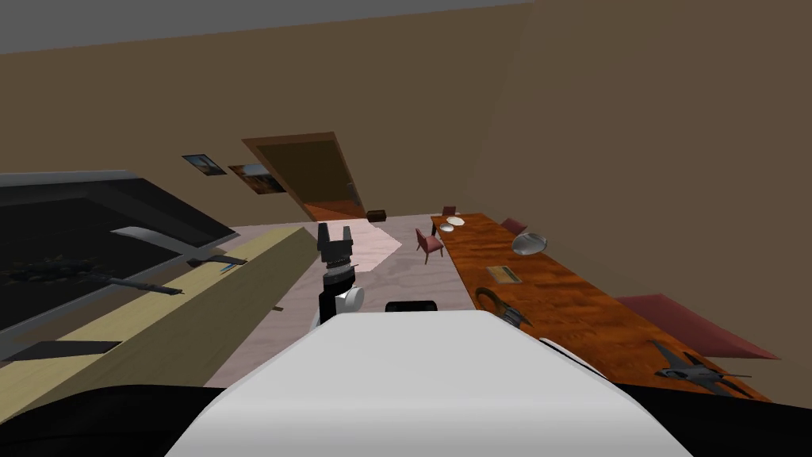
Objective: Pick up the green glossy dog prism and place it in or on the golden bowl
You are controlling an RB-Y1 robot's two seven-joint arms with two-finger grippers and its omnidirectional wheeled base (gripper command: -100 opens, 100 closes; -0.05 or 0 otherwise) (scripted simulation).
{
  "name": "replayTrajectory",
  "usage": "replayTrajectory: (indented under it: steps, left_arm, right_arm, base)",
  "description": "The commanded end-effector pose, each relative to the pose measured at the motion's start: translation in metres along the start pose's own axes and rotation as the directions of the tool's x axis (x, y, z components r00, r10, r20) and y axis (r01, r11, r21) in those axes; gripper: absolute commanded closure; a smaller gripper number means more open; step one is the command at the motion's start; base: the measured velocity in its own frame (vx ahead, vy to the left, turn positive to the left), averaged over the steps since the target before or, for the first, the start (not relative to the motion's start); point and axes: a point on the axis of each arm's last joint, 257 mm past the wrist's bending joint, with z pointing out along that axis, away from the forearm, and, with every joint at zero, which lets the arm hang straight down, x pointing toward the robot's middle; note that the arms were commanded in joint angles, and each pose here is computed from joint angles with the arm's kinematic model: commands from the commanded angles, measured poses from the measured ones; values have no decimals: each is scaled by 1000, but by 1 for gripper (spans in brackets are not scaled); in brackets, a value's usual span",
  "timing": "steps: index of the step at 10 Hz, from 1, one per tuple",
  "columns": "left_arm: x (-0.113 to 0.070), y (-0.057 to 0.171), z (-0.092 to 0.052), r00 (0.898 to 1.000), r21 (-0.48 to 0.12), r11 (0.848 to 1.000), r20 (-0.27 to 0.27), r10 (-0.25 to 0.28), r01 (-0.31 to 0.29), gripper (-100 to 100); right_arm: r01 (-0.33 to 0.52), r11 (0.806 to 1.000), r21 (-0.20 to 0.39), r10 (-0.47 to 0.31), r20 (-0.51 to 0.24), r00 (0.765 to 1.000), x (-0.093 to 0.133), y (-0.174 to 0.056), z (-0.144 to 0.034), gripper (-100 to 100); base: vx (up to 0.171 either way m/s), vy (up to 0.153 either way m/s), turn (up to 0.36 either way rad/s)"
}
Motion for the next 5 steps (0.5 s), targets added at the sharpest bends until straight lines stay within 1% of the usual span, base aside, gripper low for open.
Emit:
replayTrajectory:
  steps: [1,2,3,5]
  left_arm:
    - [0,0,0,1000,0,1000,0,0,0,0]
    - [0,0,0,1000,0,1000,0,0,0,0]
    - [0,0,0,1000,0,1000,0,0,0,0]
    - [0,0,0,1000,0,1000,0,0,0,0]
  right_arm:
    - [37,999,20,-37,-7,999,0,-3,-3,100]
    - [21,1000,11,-21,-4,1000,0,-1,-2,100]
    - [25,1000,14,-25,-3,1000,-1,-2,-3,-100]
    - [24,1000,14,-24,-2,1000,-2,-2,-3,-100]
  base:
    - [61,60,126]
    - [32,26,28]
    - [7,6,-1]
    - [0,0,0]
